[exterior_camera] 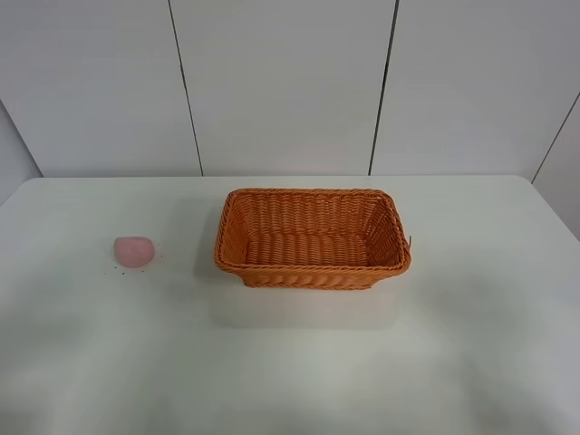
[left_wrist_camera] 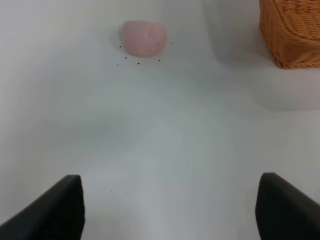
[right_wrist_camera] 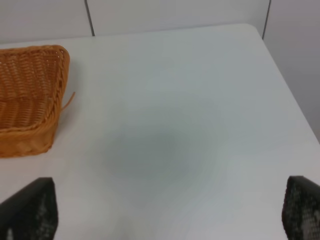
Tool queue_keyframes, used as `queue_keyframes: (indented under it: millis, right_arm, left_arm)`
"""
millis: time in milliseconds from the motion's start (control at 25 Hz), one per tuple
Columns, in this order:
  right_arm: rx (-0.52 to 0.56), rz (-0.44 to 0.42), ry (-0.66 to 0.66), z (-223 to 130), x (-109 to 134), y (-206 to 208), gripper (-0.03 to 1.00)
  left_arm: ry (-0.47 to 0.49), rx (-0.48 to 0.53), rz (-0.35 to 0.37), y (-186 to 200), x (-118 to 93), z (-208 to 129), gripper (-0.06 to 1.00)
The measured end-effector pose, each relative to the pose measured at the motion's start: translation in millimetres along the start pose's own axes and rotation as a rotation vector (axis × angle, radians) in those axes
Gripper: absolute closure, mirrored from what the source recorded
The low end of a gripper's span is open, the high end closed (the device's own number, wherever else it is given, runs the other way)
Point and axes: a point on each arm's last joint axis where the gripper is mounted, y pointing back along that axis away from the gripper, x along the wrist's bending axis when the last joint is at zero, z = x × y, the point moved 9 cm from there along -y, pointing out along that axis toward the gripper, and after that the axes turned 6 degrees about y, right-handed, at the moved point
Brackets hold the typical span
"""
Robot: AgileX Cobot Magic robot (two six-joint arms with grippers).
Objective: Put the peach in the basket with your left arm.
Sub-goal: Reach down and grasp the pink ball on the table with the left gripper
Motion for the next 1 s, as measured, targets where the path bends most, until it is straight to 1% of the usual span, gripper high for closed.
queue_keyframes:
  millis: [440, 600, 640, 720, 800, 880, 1000]
  right_arm:
    - [0.000, 0.000, 0.000, 0, 0, 0, 0.27]
    - [0.000, 0.000, 0.000, 0, 0, 0, 0.27]
    - [0.000, 0.000, 0.000, 0, 0, 0, 0.27]
    - [0.000, 0.000, 0.000, 0, 0, 0, 0.27]
    - [0.000, 0.000, 0.000, 0, 0, 0, 0.27]
    - [0.000, 0.000, 0.000, 0, 0, 0, 0.27]
    - [0.000, 0.000, 0.000, 0, 0, 0, 0.27]
  left_arm:
    - [0.000, 0.000, 0.000, 0, 0, 0, 0.13]
    - [-0.002, -0.047, -0.005, 9, -2, 14, 0.13]
    - [-0.001, -0.044, -0.005, 10, -3, 20, 0.13]
    - [0.001, -0.017, -0.002, 12, -5, 34, 0.13]
    - [0.007, 0.043, 0.005, 6, -6, 50, 0.13]
    - [0.013, 0.099, 0.013, -4, -8, 69, 0.13]
    - [0.025, 0.220, 0.029, -34, -8, 96, 0.13]
